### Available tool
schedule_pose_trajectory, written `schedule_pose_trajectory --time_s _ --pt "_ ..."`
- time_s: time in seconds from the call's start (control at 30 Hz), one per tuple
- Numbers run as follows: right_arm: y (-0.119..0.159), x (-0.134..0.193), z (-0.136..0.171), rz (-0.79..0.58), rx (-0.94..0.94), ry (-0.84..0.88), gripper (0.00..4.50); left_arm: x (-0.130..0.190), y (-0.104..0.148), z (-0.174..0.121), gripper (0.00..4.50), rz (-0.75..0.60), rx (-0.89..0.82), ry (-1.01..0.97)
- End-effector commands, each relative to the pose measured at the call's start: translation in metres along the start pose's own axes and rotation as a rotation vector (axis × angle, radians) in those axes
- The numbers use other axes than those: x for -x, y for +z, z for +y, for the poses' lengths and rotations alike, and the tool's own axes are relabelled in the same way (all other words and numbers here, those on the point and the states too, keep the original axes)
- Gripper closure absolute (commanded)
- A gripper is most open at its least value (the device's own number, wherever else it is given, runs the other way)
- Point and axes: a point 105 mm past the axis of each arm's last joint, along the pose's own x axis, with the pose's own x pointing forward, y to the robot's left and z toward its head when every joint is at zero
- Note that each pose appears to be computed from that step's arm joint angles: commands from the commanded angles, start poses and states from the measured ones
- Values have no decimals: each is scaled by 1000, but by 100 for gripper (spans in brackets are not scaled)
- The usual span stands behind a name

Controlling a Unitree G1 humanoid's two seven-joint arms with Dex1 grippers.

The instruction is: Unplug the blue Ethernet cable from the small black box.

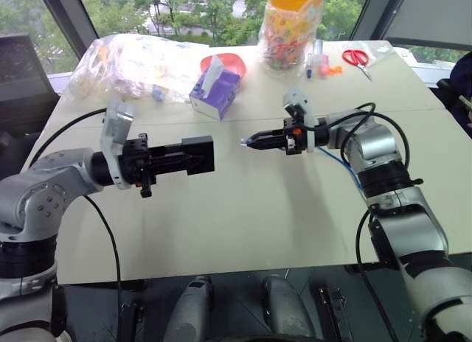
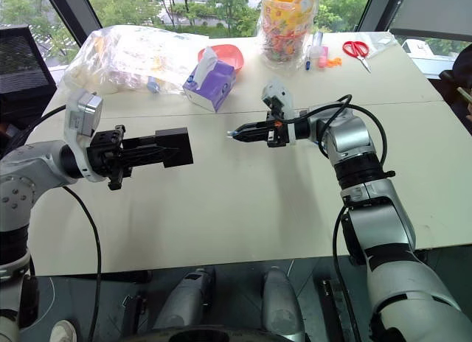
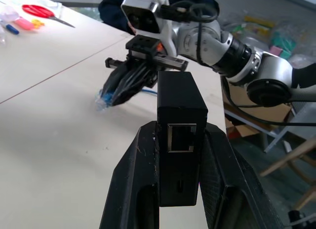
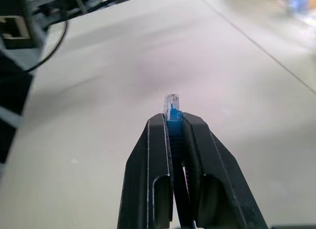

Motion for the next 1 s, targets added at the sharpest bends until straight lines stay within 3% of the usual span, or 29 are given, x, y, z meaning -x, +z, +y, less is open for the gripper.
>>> schedule_pose_trajectory --time_s 0.03,0.27,0.47,0.63,0.73,0.77,1.0 --pt "8 14 -20 -6 95 -137 441 1 8 1 402 -27 -61 29" --pt "-25 34 -85 69 158 -710 441 -25 -32 42 402 50 -227 215" --pt "-35 38 -99 61 139 -891 441 -52 -50 56 402 -15 -267 271" --pt "-28 38 -101 21 129 -922 238 -65 -58 69 402 -49 -272 328" --pt "-21 38 -100 -7 125 -900 65 -73 -59 74 402 -67 -299 349" --pt "-17 39 -100 -22 133 -904 26 -76 -62 77 402 -63 -305 359" --pt "0 43 -91 -143 101 -910 26 -83 -86 93 402 -37 -296 440"
